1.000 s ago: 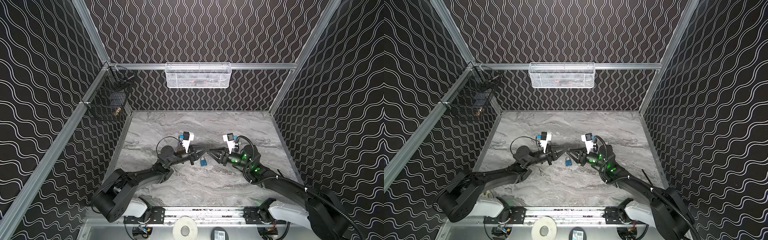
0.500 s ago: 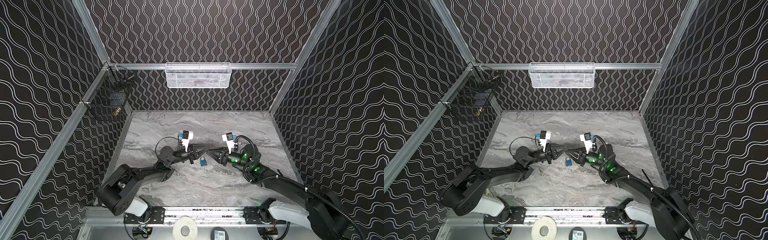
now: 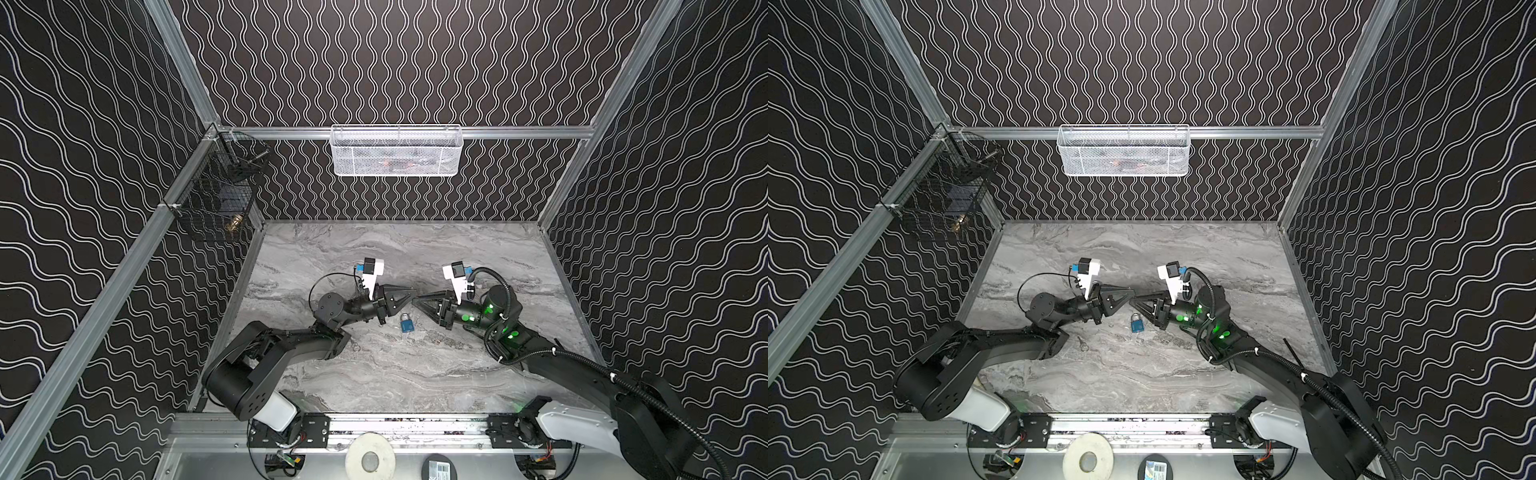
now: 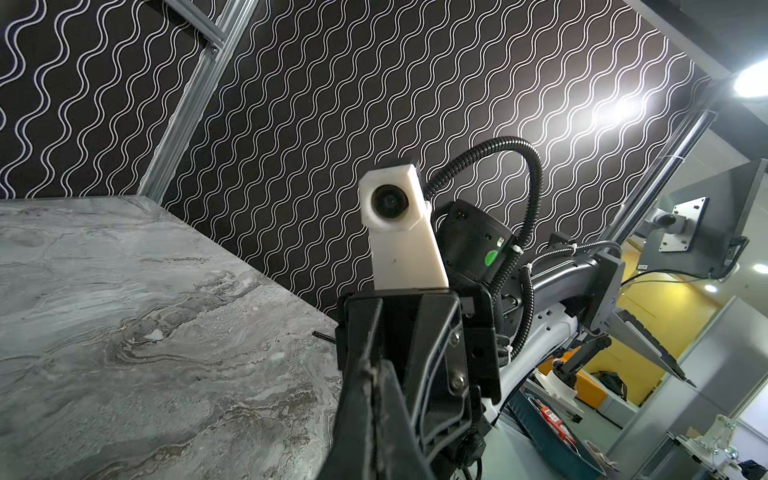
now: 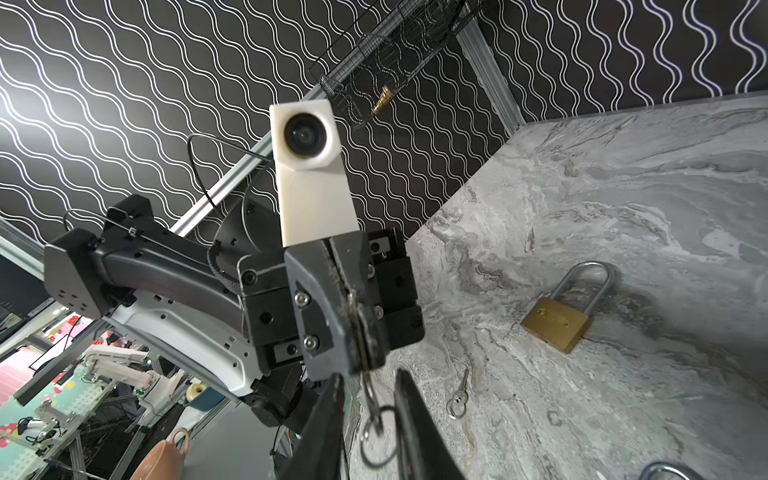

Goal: Unlock with the key

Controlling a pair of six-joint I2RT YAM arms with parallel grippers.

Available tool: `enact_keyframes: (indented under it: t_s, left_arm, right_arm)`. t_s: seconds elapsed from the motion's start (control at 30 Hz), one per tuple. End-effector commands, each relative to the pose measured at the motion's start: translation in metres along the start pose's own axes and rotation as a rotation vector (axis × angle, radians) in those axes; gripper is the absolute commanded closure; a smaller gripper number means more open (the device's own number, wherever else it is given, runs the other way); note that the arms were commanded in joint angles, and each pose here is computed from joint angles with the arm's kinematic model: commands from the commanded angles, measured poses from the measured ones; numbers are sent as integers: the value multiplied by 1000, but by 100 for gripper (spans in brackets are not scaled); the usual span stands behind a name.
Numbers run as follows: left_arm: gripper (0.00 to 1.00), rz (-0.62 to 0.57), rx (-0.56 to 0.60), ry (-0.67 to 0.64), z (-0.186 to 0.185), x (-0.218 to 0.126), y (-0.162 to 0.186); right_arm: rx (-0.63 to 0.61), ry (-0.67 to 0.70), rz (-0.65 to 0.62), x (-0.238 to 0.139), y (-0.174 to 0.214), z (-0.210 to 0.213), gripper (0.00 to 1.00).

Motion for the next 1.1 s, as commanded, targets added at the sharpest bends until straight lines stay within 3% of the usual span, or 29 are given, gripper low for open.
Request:
enact_keyframes:
  t_s: [0.0,0.57,0.63,0.77,0.8,0.83,0.87,1.0,1.07]
  left_arm:
    - [100,-23,37,54,-10,1,-8]
    - [100,-30,36,44,-9,0,-9]
    - [74,-39,28,30,-7,0,-9]
    - [51,-59,39,12,-5,-2,-13]
    - [34,-70,41,-4,-4,-5,-14]
    - [8,-90,41,-34,-1,-9,-16]
    - [1,-111,41,-66,3,-14,-17]
    - [1,-181,16,-255,22,-40,-17]
    - [1,-144,-19,-382,36,-46,-13]
  right_arm:
    - [-8,-22,-11,2,-5,4,78]
    - [-13,-26,-12,1,-6,7,100]
    - [-7,-22,-9,1,-6,7,100]
    - [-8,-16,-11,-1,-4,5,100]
    - [-7,-13,-10,-2,-3,5,100]
    - [-13,-7,-8,-3,-2,5,100]
    - [-15,6,-7,-4,-1,3,100]
    - [-13,114,-4,-11,4,-7,100]
    - [-15,208,11,-18,8,-17,100]
Point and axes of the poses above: each gripper's point midway between its finger pads, its own x axis out along the fingers, its own z axis along the line the jaws close on, y = z × x, the point moved 5 cm from there along -x, back along the fingers, and after that the axes turned 5 degrees about x, right-handed, at the moved point
